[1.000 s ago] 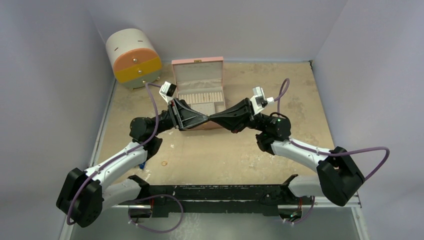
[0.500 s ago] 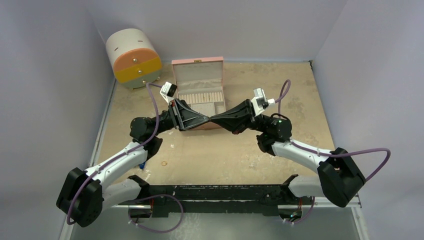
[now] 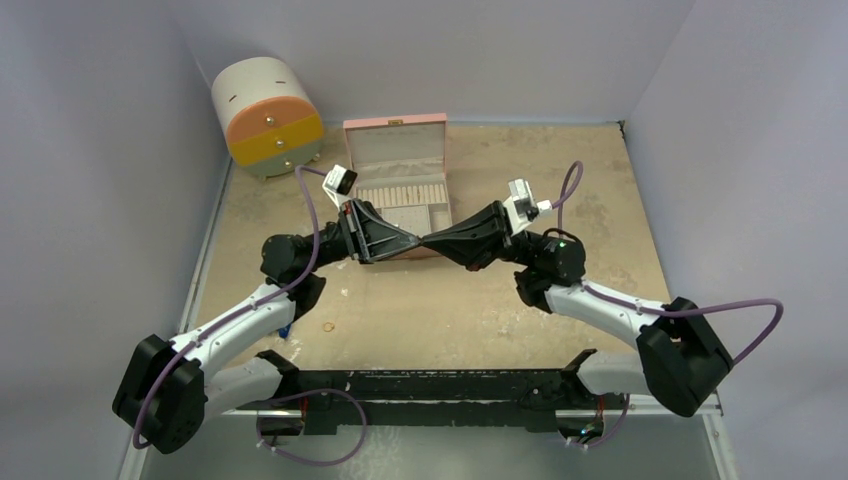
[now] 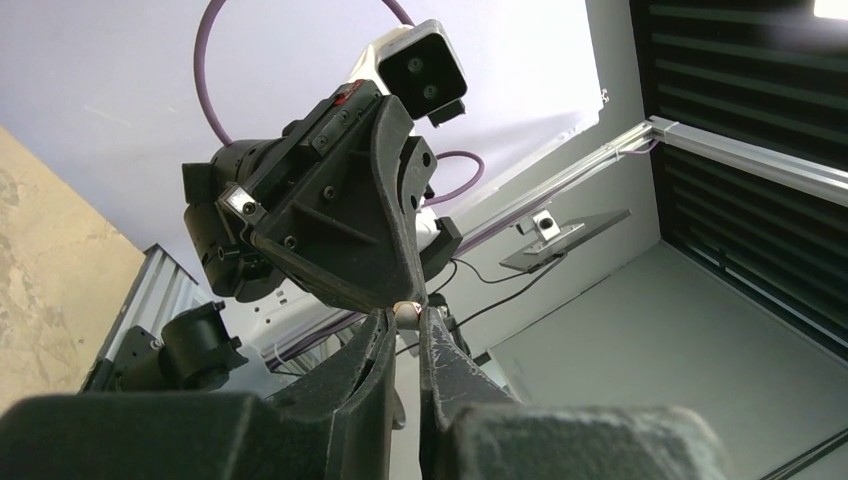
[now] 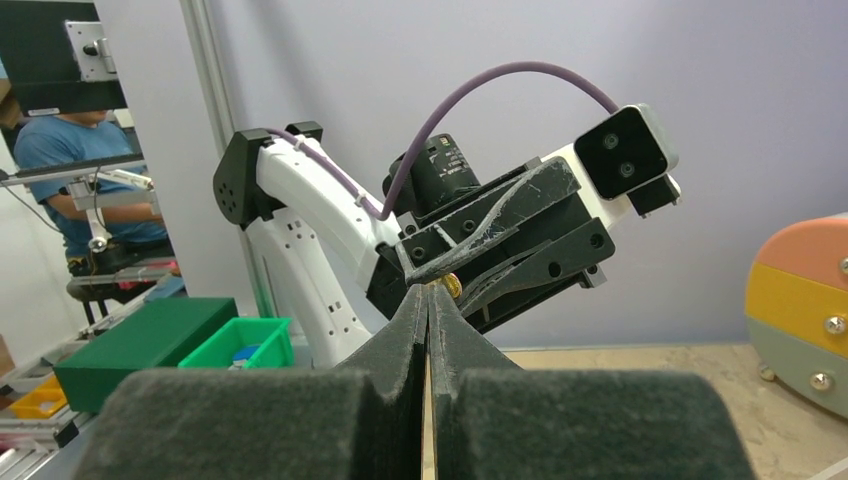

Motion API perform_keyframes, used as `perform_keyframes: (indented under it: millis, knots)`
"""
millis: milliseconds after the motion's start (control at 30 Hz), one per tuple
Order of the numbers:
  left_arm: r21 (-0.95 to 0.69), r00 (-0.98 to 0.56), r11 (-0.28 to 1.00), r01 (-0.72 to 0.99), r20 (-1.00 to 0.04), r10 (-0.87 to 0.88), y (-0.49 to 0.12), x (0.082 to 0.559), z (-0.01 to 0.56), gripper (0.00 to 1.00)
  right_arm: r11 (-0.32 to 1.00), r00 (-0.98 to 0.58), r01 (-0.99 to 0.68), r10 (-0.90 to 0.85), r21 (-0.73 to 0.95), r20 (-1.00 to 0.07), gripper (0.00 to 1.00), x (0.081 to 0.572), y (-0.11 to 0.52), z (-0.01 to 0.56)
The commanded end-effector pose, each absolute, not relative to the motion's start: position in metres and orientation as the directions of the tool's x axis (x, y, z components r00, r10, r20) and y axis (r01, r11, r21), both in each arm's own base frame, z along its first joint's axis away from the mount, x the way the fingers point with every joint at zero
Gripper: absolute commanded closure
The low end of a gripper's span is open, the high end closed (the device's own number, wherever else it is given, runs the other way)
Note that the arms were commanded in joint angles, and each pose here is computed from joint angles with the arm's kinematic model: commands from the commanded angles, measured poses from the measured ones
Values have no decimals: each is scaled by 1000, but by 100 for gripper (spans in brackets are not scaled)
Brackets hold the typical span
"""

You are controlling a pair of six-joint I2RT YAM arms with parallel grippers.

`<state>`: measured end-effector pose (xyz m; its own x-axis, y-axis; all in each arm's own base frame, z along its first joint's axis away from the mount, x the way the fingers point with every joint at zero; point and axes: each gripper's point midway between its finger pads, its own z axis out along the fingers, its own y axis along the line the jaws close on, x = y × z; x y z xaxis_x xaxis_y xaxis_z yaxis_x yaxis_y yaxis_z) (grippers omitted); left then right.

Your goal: Organize the mixed jewelry

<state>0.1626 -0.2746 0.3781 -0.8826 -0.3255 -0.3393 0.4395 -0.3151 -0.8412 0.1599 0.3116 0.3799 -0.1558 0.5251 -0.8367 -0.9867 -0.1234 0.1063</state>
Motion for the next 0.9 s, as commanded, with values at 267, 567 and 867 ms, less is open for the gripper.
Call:
perform_keyframes:
  millis: [267,567,867]
  knots:
    - [-774,-842,-359,522,-399,-363,-269,154,407,100,-152,-22,-985,574,-80,-819,83,127,294,394]
    - [-777,-831,-331,536,-415,-371,-270,155,408,100,-86,21,-993,541,-80,-841,64,125,288,395]
    - [-805,-787,-142,576,-499,-363,-278,169,387,100,174,69,-985,318,-13,-946,53,160,282,379]
